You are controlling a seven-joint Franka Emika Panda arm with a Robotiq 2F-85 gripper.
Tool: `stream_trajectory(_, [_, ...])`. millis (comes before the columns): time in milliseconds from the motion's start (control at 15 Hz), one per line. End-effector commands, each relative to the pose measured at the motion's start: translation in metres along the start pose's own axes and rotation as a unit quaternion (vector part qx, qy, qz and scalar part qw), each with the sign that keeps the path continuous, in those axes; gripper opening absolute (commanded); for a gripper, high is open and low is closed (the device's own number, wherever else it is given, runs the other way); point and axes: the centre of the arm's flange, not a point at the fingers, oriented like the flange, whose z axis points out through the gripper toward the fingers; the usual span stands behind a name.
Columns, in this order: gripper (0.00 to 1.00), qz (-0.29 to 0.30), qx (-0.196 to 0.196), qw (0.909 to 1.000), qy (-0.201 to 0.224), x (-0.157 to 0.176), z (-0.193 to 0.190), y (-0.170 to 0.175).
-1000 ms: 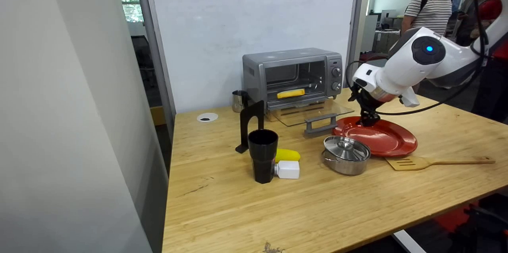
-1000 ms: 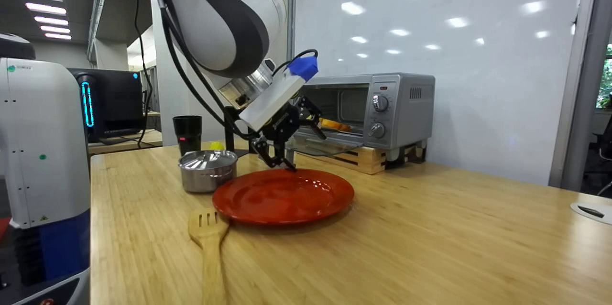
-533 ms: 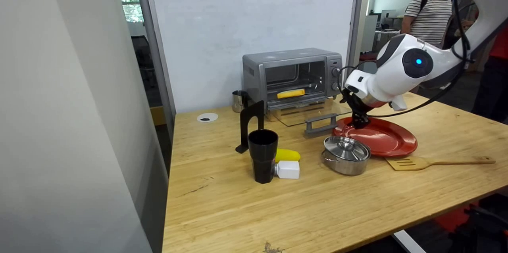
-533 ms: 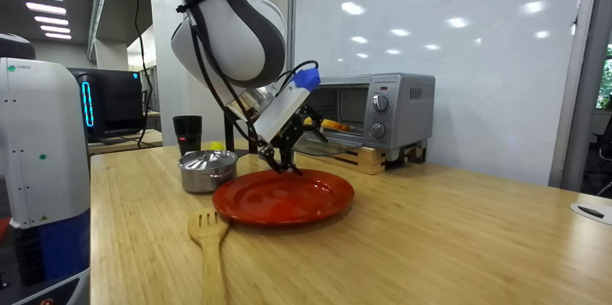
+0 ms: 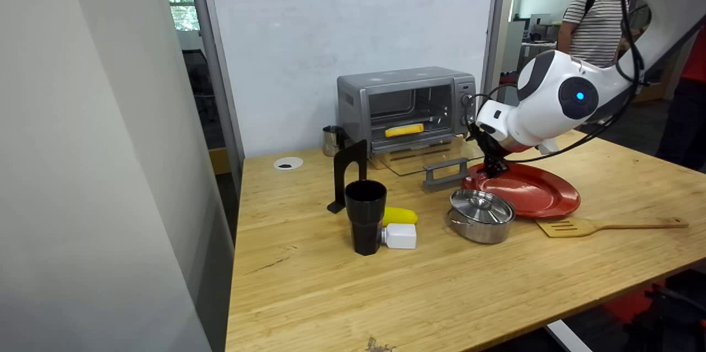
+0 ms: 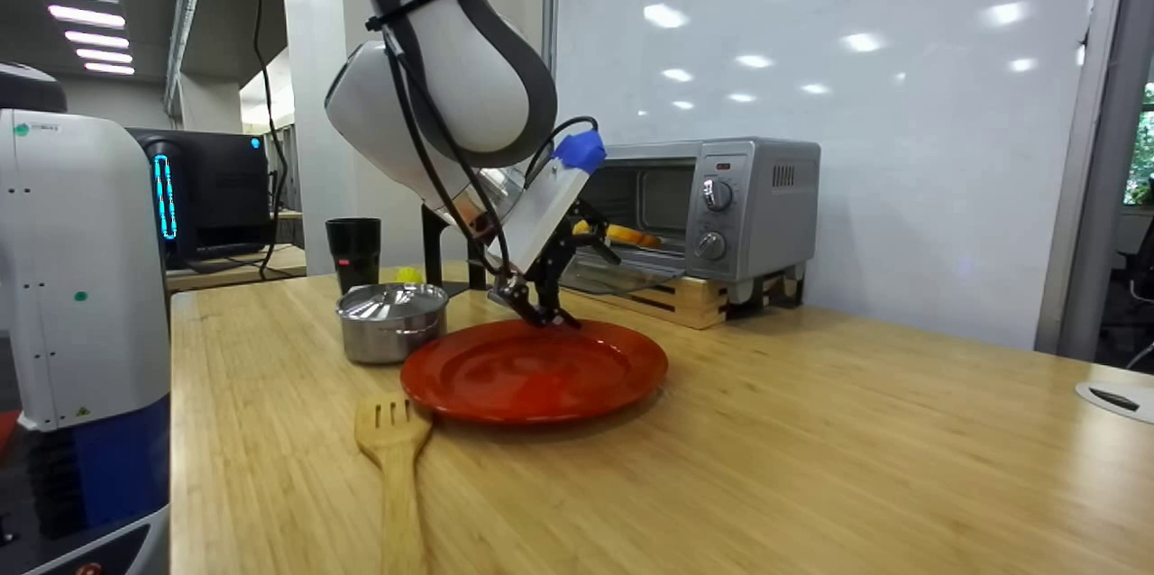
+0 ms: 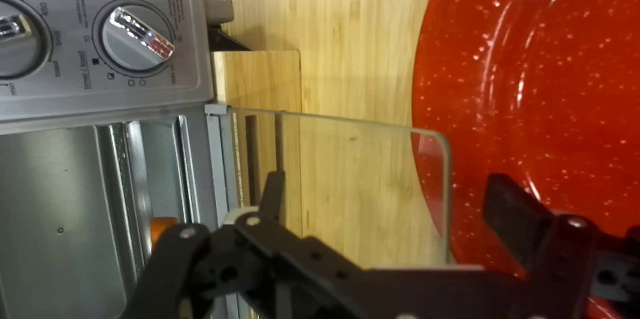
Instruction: Open the oven door, pick up the slice of bread from the red plate using the wooden spatula and put it in the oven, close the oven door
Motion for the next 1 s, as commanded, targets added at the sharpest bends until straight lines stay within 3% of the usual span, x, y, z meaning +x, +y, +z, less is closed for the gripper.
stream_trajectory(0, [1.0, -0.011, -0.022, 0.9996, 0.009, -0.001, 0.006, 0.0])
stream_trajectory(600, [1.0, -0.024, -0.081, 0.9963, 0.016, -0.003, 0.014, 0.014])
stream_trajectory(933, [1.0, -0.026, -0.088, 0.9956, 0.018, 0.002, 0.015, 0.015])
